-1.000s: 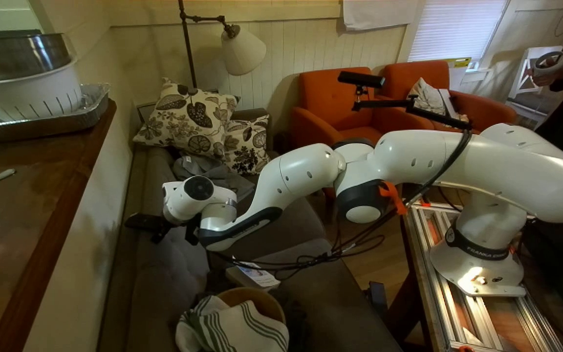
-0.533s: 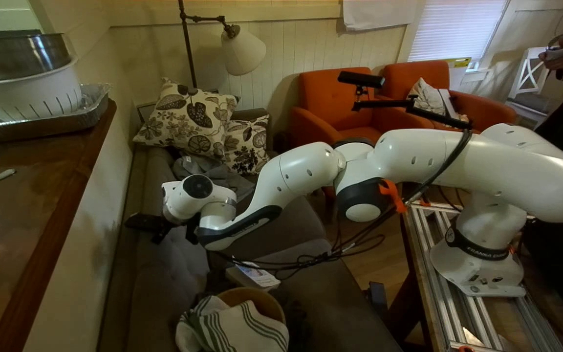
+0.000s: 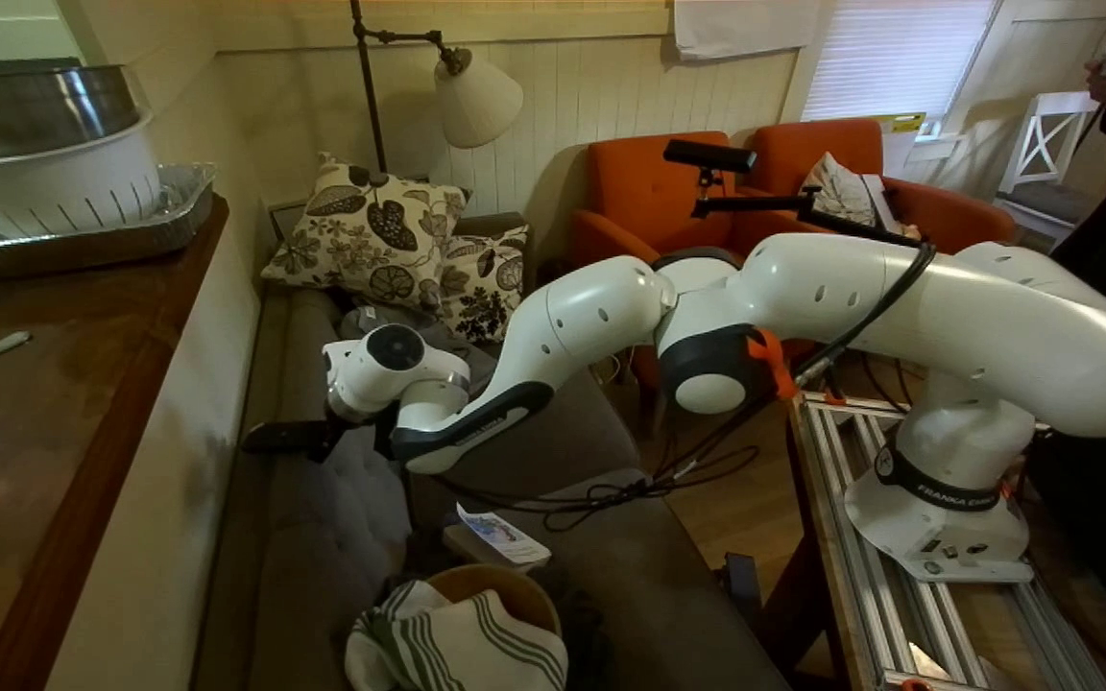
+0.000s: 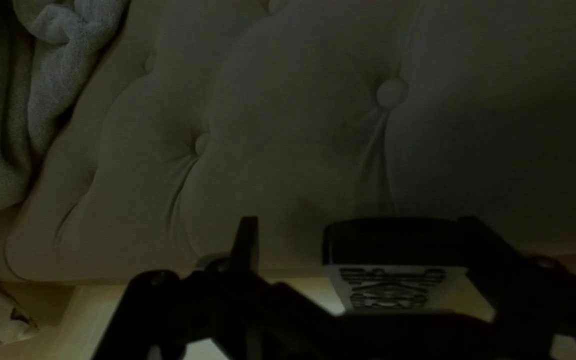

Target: Put the black remote control on the backrest of the sofa.

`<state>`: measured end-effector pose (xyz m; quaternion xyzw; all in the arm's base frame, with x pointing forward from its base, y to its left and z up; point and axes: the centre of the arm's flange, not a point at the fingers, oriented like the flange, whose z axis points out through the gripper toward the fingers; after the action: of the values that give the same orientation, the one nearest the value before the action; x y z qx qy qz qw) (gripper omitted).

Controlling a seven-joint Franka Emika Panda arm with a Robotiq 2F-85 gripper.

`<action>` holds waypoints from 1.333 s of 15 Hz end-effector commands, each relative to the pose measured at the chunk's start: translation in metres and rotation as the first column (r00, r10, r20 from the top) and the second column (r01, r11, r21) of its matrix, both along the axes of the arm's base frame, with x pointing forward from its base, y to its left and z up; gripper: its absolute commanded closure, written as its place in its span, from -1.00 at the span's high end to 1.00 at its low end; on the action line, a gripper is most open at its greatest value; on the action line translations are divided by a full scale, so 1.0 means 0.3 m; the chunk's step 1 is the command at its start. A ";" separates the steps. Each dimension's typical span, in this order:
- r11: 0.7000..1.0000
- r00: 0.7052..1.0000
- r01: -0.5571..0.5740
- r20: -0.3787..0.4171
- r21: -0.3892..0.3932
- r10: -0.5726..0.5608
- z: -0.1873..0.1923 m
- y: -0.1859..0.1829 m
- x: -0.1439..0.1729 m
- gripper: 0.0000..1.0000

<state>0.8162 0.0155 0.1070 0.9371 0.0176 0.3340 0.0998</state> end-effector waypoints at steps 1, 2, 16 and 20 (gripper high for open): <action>0.998 0.997 -0.054 0.054 0.013 0.053 0.093 -0.026 -0.155 1.00; 0.996 0.994 -0.081 0.077 0.030 0.079 0.103 -0.024 -0.158 1.00; 0.964 0.943 -0.265 0.216 0.031 0.252 0.274 -0.162 -0.451 1.00; 0.967 0.933 -0.253 0.267 0.009 0.242 0.301 -0.240 -0.589 1.00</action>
<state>0.7096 -0.0488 0.1741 0.8774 0.1147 0.4647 0.0344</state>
